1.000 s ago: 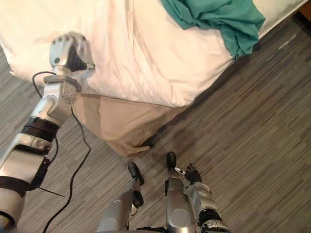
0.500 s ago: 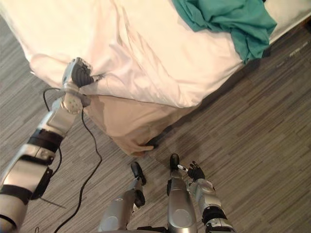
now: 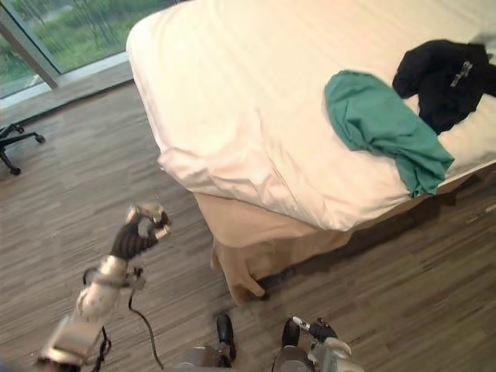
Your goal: Tidy the bed and pick cloth on bed and put in laundry
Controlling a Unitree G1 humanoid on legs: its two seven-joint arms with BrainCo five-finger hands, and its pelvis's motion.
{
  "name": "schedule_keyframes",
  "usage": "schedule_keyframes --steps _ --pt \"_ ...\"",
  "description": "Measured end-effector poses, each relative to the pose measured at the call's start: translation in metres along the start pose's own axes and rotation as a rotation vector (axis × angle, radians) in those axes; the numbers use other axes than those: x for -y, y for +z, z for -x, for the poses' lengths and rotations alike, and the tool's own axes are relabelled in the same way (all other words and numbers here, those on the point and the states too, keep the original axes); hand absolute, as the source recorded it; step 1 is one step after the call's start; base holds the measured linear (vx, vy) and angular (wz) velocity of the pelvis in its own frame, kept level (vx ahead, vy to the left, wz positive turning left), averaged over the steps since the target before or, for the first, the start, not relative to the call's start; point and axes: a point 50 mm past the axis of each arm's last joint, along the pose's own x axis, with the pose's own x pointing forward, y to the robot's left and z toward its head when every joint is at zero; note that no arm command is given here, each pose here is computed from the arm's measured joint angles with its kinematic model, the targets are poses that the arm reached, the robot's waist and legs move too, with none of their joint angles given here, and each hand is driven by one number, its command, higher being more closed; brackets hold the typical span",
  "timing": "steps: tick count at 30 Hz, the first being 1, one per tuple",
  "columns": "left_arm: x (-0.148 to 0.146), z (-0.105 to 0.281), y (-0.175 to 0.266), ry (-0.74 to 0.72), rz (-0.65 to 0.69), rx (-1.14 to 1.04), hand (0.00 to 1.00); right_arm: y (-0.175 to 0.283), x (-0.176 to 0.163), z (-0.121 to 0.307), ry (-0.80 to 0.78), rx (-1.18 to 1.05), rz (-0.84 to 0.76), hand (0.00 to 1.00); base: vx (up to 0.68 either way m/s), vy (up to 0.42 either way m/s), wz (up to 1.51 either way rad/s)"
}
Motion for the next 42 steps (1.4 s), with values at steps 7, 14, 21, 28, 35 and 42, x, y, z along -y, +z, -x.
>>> schedule_keyframes --steps 7,14,21,28,35,42 --pt "0.065 0.045 -0.037 -0.243 0.152 -0.259 0.00 -0.033 0.009 0.007 -0.007 -0.075 -0.053 0.00 0.06 -0.003 0.06" --pt "0.033 0.028 -0.043 -0.007 -0.154 -0.158 0.00 -0.040 0.010 0.008 0.052 -0.094 -0.052 0.00 0.03 0.007 -0.02" --pt "-0.073 -0.046 -0.011 0.320 -0.509 0.066 0.00 -0.036 0.011 0.006 0.054 -0.111 -0.080 0.00 0.01 0.018 -0.11" --pt "-0.131 -0.110 0.025 0.551 -0.706 0.175 0.00 -0.005 0.004 0.000 0.077 -0.049 -0.121 0.00 0.01 0.019 -0.26" --pt "-0.182 -0.190 0.093 0.747 -0.937 0.141 0.00 0.103 -0.046 -0.004 0.213 0.228 -0.147 0.00 -0.06 0.026 -0.33" --pt "-0.199 -0.215 0.149 0.929 -0.915 0.100 1.00 0.141 -0.064 0.008 0.270 0.374 -0.193 0.00 0.00 0.004 -0.33"
